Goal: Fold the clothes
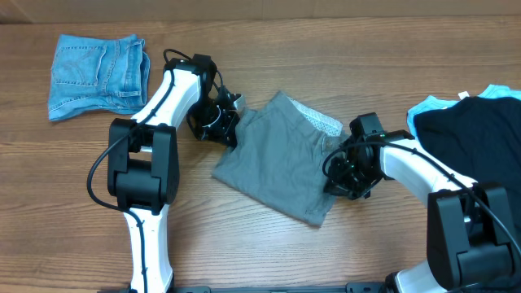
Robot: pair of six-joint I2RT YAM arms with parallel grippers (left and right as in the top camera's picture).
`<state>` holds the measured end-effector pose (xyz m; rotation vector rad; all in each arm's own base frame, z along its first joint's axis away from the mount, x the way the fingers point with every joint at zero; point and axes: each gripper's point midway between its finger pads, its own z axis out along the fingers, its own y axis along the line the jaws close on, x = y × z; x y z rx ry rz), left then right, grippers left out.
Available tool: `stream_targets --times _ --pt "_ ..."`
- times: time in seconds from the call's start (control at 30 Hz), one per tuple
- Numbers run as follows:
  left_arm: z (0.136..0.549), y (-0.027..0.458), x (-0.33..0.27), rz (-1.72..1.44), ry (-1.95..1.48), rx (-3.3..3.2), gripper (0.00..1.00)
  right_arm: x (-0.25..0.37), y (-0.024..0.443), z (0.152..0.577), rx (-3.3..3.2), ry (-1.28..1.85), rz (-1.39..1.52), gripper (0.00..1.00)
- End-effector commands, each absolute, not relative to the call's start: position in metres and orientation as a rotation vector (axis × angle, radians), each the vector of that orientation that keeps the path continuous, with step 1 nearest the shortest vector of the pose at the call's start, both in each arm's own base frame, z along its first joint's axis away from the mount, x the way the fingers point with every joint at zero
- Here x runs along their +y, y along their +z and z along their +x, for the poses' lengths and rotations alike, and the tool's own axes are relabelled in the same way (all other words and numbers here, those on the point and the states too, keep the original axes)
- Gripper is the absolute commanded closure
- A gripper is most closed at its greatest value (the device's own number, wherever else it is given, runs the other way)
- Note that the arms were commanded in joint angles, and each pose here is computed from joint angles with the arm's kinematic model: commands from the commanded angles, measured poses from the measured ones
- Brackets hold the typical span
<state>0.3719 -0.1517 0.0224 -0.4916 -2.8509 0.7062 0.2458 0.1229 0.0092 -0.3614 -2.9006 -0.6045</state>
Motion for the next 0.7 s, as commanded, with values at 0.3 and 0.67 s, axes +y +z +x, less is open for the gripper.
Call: stream_targets --times 0.3,0.67 --pt "0.377 0.066 -0.152 -0.503 1.060 -2.780 0.65 0.108 0.017 0.243 -2.900 -0.570 -0.382 0.74" --pt "0.364 0.083 -0.185 -0.654 1.222 -2.683 0.96 0.120 0.076 0.267 -3.016 -0.739 -0.303 0.83"
